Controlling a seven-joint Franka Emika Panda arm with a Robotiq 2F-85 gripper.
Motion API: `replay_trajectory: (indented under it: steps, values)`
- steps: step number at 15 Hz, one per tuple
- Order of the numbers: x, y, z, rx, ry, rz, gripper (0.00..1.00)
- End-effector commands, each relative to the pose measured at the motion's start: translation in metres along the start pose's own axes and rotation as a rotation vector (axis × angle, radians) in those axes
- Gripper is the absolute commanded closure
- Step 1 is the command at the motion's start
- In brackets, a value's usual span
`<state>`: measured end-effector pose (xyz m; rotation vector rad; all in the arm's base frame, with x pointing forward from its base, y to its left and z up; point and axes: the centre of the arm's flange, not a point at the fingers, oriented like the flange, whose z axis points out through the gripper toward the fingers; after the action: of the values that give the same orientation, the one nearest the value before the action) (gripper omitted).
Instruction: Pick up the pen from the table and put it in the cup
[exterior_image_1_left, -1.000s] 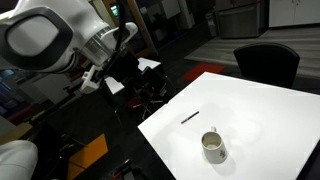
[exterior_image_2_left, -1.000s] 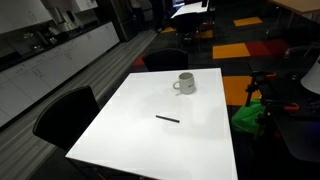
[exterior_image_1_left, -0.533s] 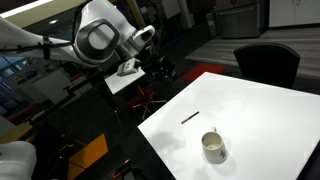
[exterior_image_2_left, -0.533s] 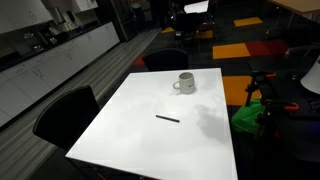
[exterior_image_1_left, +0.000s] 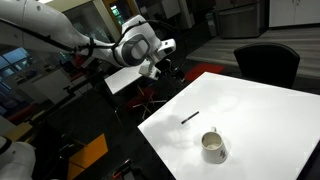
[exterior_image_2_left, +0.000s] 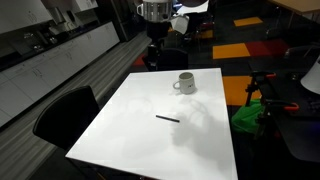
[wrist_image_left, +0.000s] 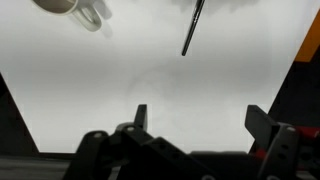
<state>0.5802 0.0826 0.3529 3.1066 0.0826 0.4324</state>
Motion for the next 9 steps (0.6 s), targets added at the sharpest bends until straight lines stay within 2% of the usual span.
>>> replay_trajectory:
  steps: [1, 6, 7, 8, 9]
  values:
    - [0.031, -0.023, 0.051, 0.039, -0.062, 0.066, 0.00]
    - [0.017, -0.033, 0.135, 0.046, -0.193, 0.074, 0.00]
    - [0.011, -0.033, 0.145, 0.048, -0.218, 0.066, 0.00]
    - [0.001, -0.028, 0.131, 0.040, -0.175, 0.053, 0.00]
    - [-0.002, -0.029, 0.143, 0.041, -0.192, 0.055, 0.00]
